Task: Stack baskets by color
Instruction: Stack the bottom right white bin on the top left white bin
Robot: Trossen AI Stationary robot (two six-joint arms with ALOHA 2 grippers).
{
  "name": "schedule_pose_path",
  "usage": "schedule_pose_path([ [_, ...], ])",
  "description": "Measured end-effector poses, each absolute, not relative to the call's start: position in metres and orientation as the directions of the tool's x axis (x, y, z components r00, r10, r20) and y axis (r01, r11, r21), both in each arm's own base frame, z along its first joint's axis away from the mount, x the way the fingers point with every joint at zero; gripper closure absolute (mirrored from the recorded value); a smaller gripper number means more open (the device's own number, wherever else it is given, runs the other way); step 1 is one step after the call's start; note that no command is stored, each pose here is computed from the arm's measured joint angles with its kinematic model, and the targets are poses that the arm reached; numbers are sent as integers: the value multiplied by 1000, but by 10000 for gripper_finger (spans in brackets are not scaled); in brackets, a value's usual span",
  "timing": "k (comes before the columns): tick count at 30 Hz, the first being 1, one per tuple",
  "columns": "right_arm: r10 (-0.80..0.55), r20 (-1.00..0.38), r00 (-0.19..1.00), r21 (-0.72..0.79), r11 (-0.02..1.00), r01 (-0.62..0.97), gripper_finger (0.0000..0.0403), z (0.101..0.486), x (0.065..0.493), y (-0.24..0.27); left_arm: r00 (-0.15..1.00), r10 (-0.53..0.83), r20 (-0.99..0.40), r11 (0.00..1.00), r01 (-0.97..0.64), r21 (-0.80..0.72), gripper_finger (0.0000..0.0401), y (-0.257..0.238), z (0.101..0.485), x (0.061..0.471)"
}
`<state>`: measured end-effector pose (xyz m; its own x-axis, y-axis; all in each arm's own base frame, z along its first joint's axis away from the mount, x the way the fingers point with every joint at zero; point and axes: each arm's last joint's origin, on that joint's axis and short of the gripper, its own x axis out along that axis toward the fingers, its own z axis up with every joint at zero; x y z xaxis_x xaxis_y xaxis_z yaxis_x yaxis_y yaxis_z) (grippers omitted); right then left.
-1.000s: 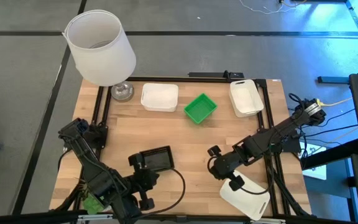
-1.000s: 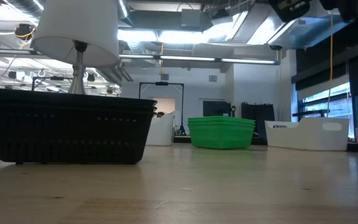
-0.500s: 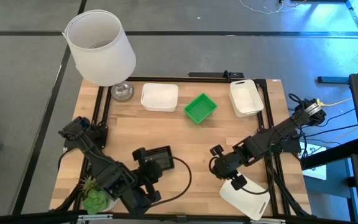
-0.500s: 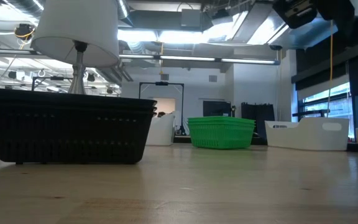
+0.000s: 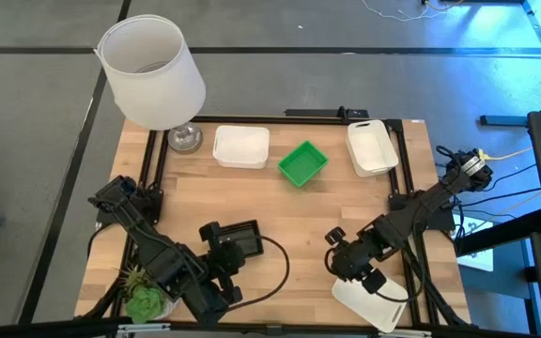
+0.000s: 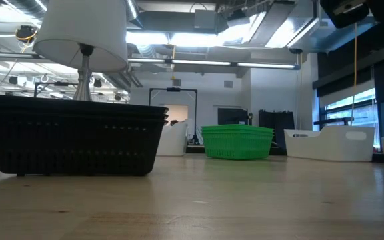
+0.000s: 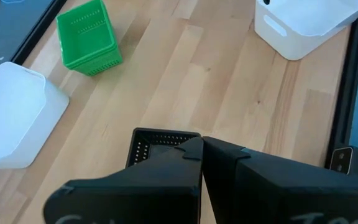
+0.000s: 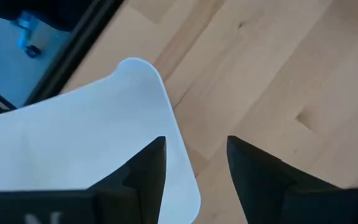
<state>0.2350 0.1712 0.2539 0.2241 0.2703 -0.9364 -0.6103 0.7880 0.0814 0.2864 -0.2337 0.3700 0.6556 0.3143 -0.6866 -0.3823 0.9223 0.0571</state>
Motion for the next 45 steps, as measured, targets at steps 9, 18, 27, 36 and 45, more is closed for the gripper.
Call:
schedule_pose_path([
  [9, 193, -971, 143, 66, 787, -613, 234, 232, 238, 179, 655, 314, -687, 923, -381, 58, 401, -234, 370, 286],
  [18, 103, -994, 22, 69, 793, -605, 234, 204, 242, 182, 655, 314, -687, 923, -381, 58, 401, -234, 370, 286],
  [27, 43, -997, -59, 72, 735, -675, 235, 176, 249, 187, 656, 314, -687, 923, -381, 58, 401, -234, 370, 286],
  [36, -34, -996, -84, 35, 711, -703, 353, 156, 253, 188, 652, 306, -694, 925, -377, 54, 401, -234, 370, 286],
  [45, -81, -989, -123, 28, 712, -702, 398, 160, 255, 181, 647, 294, -703, 928, -370, 47, 401, -235, 369, 286],
])
